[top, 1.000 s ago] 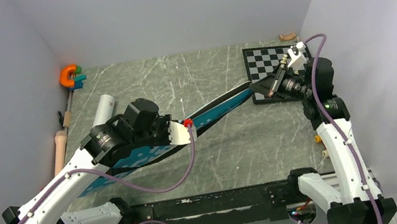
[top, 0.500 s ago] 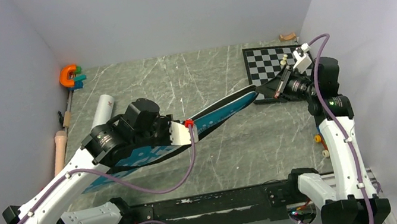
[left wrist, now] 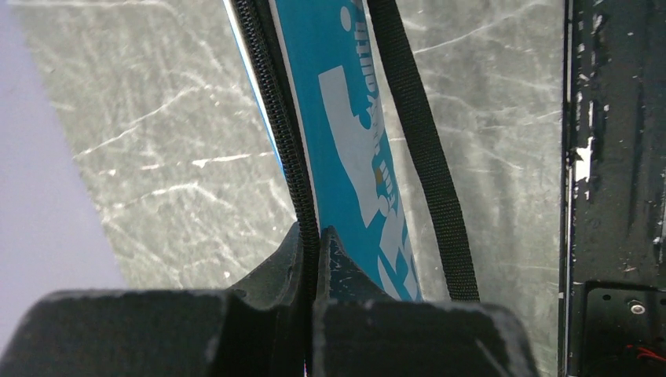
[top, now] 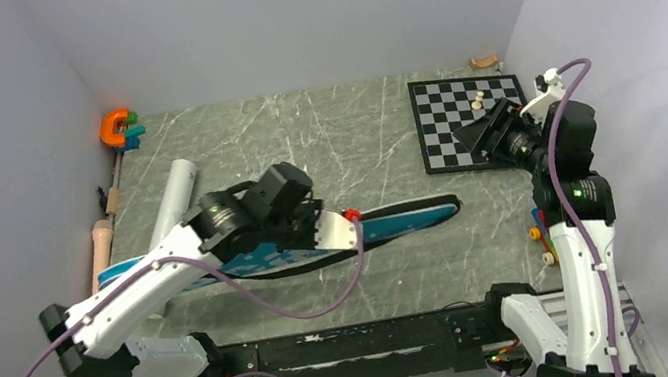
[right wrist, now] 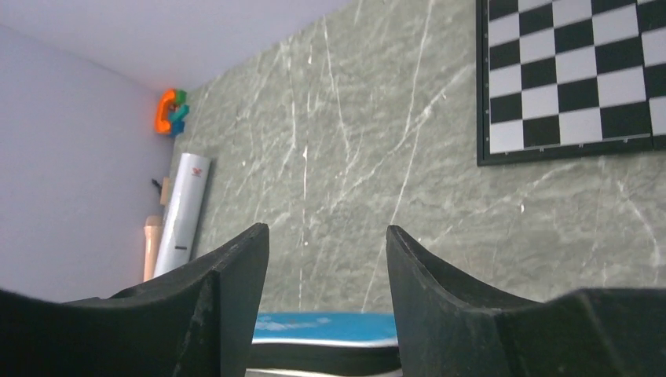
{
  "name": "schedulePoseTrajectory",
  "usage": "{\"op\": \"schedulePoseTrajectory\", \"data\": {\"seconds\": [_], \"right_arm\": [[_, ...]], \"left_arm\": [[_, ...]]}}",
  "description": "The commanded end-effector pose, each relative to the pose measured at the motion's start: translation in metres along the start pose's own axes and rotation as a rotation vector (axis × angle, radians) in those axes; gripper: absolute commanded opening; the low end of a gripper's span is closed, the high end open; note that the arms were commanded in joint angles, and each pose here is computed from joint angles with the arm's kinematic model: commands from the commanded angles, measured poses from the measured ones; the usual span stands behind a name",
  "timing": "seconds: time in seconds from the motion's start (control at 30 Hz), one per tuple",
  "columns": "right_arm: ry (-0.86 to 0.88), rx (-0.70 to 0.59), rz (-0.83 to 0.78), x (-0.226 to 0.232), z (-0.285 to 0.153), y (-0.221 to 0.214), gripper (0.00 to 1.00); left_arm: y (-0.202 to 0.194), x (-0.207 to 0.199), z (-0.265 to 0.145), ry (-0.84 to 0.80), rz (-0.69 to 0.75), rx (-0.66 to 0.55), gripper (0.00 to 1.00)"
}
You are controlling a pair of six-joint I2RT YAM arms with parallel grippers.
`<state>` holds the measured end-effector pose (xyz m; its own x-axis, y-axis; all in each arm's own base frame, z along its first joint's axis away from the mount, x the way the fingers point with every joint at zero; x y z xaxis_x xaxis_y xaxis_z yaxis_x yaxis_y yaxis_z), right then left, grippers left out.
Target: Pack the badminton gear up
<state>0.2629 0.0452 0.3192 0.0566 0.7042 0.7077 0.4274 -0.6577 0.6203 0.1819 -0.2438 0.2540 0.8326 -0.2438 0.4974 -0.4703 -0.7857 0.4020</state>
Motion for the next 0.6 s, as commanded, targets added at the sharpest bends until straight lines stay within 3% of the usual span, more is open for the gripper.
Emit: {"op": "schedulePoseTrajectory", "data": {"seconds": [0.0, 0.57], "right_arm": [[0.015, -0.065, 0.000, 0.008, -0.005, 0.013, 0.60], [0.034, 0.009, 0.042, -0.009, 0.016, -0.011, 0.60]], "left_arm": [[0.033, 0.019, 0.015, 0.003, 0.047, -0.062, 0.00], [0.066, 0.040, 0.140, -0.176, 0.094, -0.059, 0.00]]}}
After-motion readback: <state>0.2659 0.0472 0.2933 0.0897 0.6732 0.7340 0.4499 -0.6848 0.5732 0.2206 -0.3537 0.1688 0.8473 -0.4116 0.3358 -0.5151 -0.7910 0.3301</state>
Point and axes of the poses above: each gripper's point midway between its finger pads, its own z axis out along the fingers, its own x axis along the line the jaws close on, y = z × x, the point moved 1 cm from there along -z, back along the fingers, and after that the axes turned 9 degrees about z, right-handed, at the moved point
